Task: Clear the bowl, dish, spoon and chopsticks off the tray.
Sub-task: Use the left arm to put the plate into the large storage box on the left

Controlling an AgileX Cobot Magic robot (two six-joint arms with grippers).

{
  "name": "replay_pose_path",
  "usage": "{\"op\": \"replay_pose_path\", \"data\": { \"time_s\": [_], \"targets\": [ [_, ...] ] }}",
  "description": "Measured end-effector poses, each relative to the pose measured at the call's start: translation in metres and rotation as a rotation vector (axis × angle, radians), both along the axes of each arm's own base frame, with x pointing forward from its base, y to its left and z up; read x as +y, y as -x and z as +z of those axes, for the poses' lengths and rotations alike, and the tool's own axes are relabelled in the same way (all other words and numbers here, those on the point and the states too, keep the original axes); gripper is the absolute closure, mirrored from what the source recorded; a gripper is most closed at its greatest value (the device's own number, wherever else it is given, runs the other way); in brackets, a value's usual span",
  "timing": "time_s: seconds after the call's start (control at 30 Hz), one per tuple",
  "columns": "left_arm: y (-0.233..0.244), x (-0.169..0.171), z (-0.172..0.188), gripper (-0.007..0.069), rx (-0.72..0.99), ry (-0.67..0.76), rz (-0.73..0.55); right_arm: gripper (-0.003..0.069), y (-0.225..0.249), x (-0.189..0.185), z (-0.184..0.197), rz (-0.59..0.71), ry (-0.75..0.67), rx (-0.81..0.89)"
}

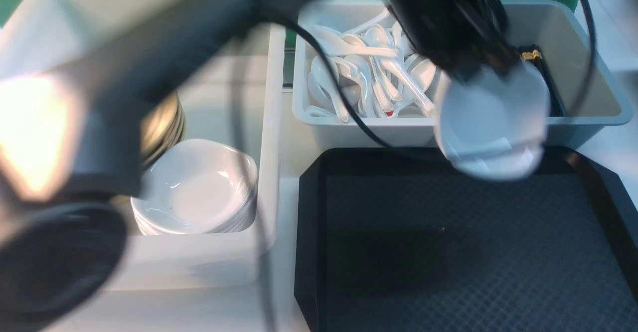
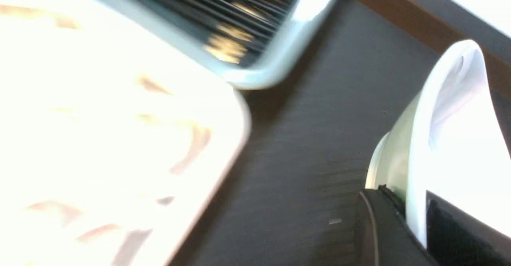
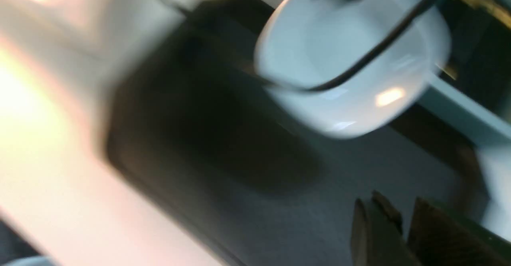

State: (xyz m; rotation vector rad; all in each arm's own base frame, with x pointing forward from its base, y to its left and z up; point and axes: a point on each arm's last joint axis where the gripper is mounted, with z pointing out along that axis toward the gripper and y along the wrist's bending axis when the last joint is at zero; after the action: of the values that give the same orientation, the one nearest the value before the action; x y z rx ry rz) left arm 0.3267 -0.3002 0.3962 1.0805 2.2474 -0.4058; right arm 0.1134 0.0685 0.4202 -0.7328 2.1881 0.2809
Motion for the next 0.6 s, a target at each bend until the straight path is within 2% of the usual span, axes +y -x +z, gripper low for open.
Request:
{"op": "replay_pose_path", "data": {
  "time_s": [0.07, 0.13, 0.2, 0.23, 0.27, 0.3, 0.4, 0.53, 0.6],
  "targets": [
    [0.006, 0.037, 0.029, 0.0624, -0.037, 0.023, 0.082, 0.0495, -0.009, 0.018, 0.005, 0.113, -0.065, 0.019],
    [0.012, 0.071, 0.040, 0.0624, -0.028, 0.021, 0.156, 0.0495, -0.018, 0.034, 0.005, 0.203, -0.104, 0.043],
    [0.017, 0.091, 0.041, 0.0624, -0.014, 0.009, 0.199, 0.0495, -0.024, 0.044, 0.003, 0.246, -0.114, 0.058],
    [0.025, 0.120, 0.032, 0.0624, 0.031, -0.026, 0.263, 0.0495, -0.029, 0.055, 0.002, 0.289, -0.119, 0.065],
    [0.029, 0.126, 0.036, 0.0624, 0.026, -0.022, 0.269, 0.0495, -0.030, 0.057, 0.001, 0.294, -0.120, 0.066],
    [0.041, 0.155, 0.023, 0.0624, 0.074, -0.044, 0.345, 0.0495, -0.033, 0.068, 0.000, 0.328, -0.120, 0.062],
    [0.066, 0.199, 0.010, 0.0624, 0.081, -0.007, 0.482, 0.0495, -0.036, 0.089, -0.001, 0.398, -0.125, 0.039],
    [0.088, 0.243, -0.024, 0.0624, 0.072, 0.066, 0.667, 0.0495, -0.039, 0.124, -0.005, 0.496, -0.116, 0.025],
    [0.095, 0.254, -0.041, 0.0624, 0.073, 0.097, 0.726, 0.0495, -0.040, 0.140, -0.006, 0.540, -0.097, 0.022]
  ]
}}
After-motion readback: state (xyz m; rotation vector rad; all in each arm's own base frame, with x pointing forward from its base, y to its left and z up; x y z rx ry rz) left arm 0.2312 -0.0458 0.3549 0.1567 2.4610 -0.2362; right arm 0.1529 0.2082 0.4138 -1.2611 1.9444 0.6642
